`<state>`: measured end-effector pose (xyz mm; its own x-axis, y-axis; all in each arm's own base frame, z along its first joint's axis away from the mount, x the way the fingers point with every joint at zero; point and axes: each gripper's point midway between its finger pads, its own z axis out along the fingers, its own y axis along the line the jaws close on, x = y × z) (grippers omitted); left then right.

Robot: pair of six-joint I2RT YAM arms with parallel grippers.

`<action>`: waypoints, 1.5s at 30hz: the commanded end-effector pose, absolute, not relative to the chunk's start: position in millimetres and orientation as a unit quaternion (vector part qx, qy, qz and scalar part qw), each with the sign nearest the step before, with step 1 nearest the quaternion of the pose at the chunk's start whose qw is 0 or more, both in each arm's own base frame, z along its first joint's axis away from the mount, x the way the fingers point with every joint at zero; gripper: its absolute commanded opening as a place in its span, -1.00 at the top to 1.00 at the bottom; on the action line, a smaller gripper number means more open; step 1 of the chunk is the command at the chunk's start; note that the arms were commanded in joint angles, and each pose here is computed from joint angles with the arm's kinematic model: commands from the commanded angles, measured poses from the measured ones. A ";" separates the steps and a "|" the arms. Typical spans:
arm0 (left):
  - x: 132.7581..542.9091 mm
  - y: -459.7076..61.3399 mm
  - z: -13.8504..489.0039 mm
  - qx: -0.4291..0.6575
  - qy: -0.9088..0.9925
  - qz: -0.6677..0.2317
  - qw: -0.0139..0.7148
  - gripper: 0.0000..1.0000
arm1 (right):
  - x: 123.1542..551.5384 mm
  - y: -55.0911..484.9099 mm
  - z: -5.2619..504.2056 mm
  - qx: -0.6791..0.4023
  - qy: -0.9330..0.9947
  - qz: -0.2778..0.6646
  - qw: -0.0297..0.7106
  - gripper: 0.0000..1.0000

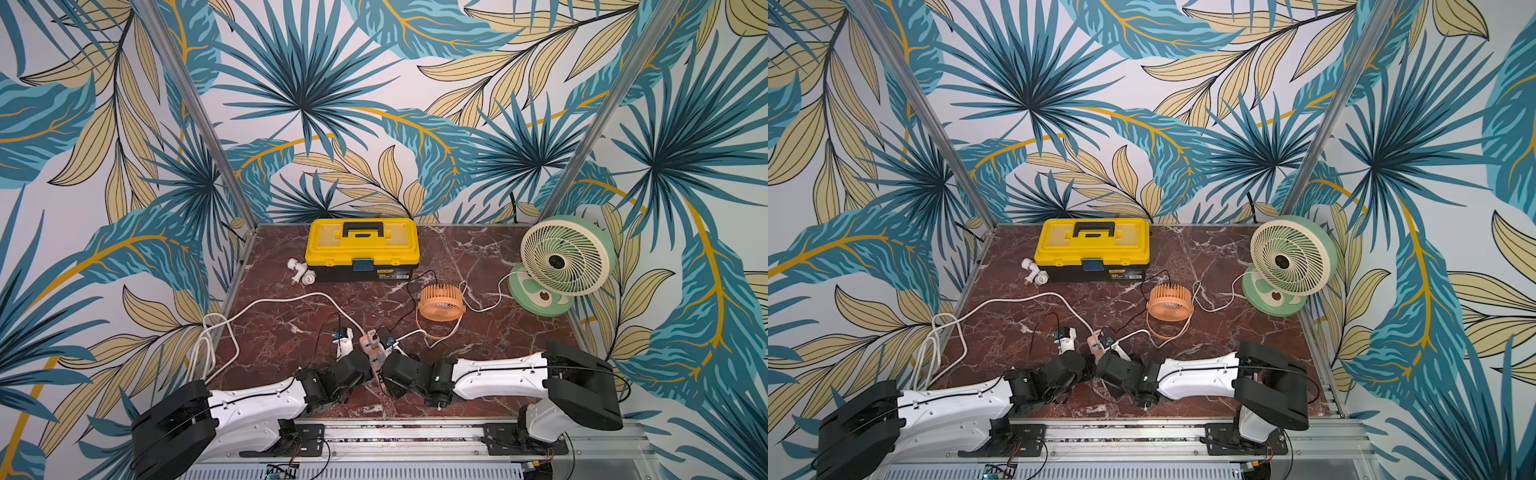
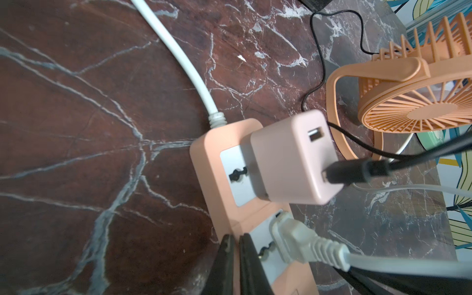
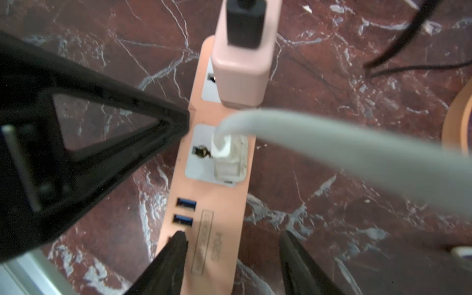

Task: Plug the desk fan into the power strip
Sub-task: Insert the plug into the socket.

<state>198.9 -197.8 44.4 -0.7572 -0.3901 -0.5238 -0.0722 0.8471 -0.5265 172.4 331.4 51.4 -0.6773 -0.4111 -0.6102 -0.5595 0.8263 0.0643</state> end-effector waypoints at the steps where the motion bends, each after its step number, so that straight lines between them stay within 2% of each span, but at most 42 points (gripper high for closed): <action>1: 198.9 -192.0 48.2 -0.119 0.911 -0.224 0.324 0.75 | 162.1 326.0 65.0 -0.276 0.904 0.137 0.296 -0.29; 6: 202.6 -189.9 67.8 -0.107 0.907 -0.221 0.343 0.65 | 153.1 329.4 102.4 -0.275 0.889 0.180 0.319 -0.51; 16: 206.2 -188.2 104.5 -0.083 0.893 -0.231 0.377 0.48 | 155.5 297.6 142.7 -0.234 0.882 0.193 0.361 -0.59; 23: 201.6 -189.0 100.6 -0.081 0.896 -0.239 0.366 0.39 | 162.3 284.4 143.1 -0.192 0.882 0.194 0.384 -0.61; 35: 201.0 -182.8 94.6 -0.094 0.897 -0.230 0.365 0.30 | 166.5 275.5 135.5 -0.167 0.889 0.181 0.387 -0.65; 45: 202.2 -180.5 94.5 -0.094 0.897 -0.224 0.370 0.14 | 172.4 274.6 126.1 -0.153 0.897 0.169 0.378 -0.68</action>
